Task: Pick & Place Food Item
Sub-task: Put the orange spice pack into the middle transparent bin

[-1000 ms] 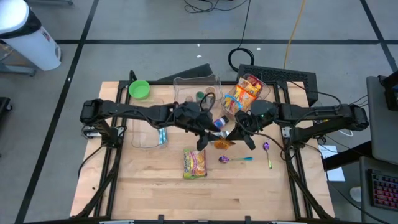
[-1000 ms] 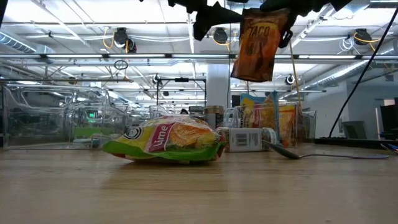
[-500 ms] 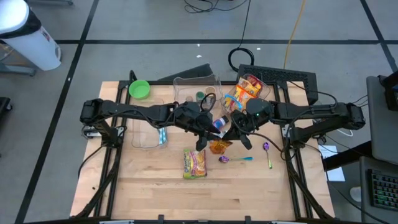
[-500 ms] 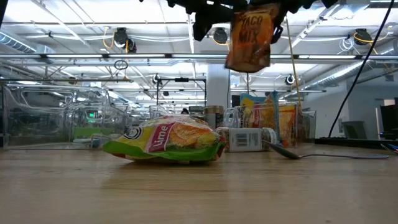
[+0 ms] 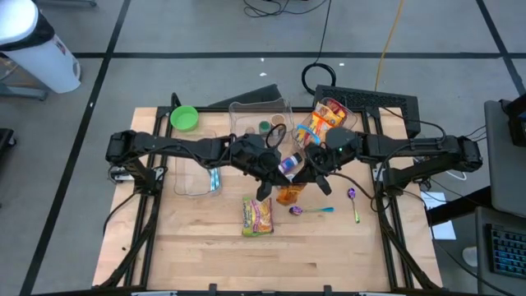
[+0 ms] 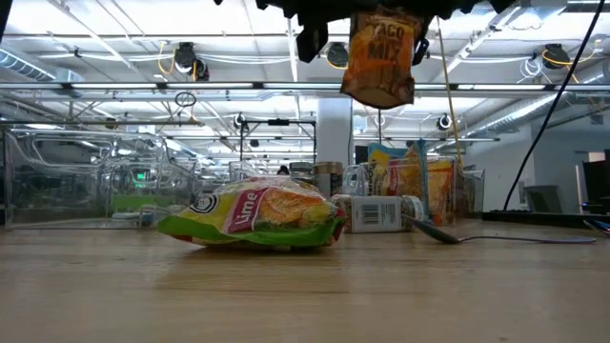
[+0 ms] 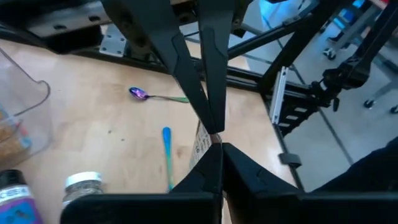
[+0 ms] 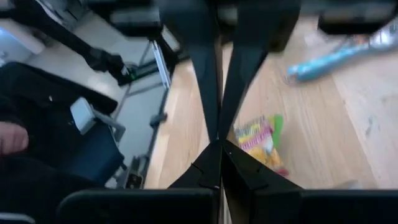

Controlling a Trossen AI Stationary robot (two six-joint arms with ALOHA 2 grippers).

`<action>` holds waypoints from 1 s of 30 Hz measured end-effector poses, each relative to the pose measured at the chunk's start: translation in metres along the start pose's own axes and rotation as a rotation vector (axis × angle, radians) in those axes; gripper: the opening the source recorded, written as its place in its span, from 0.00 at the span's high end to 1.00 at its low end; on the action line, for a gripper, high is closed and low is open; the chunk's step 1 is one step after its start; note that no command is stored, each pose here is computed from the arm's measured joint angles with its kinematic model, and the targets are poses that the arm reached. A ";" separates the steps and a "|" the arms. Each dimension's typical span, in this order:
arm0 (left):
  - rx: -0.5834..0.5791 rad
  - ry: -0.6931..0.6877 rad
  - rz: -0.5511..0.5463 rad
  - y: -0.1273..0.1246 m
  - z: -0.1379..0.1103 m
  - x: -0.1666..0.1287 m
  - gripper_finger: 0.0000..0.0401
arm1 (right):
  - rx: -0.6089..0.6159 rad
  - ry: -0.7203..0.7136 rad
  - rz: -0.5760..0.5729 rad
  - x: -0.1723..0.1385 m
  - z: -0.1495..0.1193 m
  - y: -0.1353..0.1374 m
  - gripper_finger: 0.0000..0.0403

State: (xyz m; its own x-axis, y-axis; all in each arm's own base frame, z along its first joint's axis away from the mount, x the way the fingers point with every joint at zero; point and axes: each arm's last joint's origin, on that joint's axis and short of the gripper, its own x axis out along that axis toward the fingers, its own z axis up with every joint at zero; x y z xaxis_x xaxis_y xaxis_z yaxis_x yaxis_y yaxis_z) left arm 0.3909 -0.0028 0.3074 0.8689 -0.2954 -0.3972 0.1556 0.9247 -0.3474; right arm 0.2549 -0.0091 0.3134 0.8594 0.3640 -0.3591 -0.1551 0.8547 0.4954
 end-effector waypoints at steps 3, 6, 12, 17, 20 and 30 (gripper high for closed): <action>-0.026 -0.016 -0.006 0.001 0.002 -0.001 0.99 | -0.017 -0.051 0.019 0.000 0.005 0.002 1.00; -0.049 -0.016 -0.027 0.004 0.003 -0.002 0.99 | -0.012 -0.095 0.025 -0.002 0.010 0.001 0.98; -0.076 -0.029 -0.030 0.007 0.007 -0.008 1.00 | 0.031 -0.139 -0.015 -0.013 0.017 -0.009 0.83; -0.065 -0.081 0.008 0.006 0.019 -0.029 1.00 | 0.026 -0.207 -0.032 -0.033 0.025 -0.014 0.66; -0.039 -0.108 0.053 0.007 0.026 -0.047 1.00 | 0.025 -0.248 -0.061 -0.045 0.029 -0.017 0.59; -0.030 -0.178 0.231 0.014 0.042 -0.112 1.00 | 0.005 -0.315 -0.083 -0.061 0.033 -0.017 0.51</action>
State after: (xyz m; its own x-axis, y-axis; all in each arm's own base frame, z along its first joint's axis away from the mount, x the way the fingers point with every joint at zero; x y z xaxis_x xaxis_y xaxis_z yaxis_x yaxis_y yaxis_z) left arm 0.3160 0.0534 0.3829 0.9488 -0.0286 -0.3146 -0.0676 0.9545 -0.2906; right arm 0.2215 -0.0585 0.3532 0.9777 0.1598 -0.1366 -0.0760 0.8746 0.4789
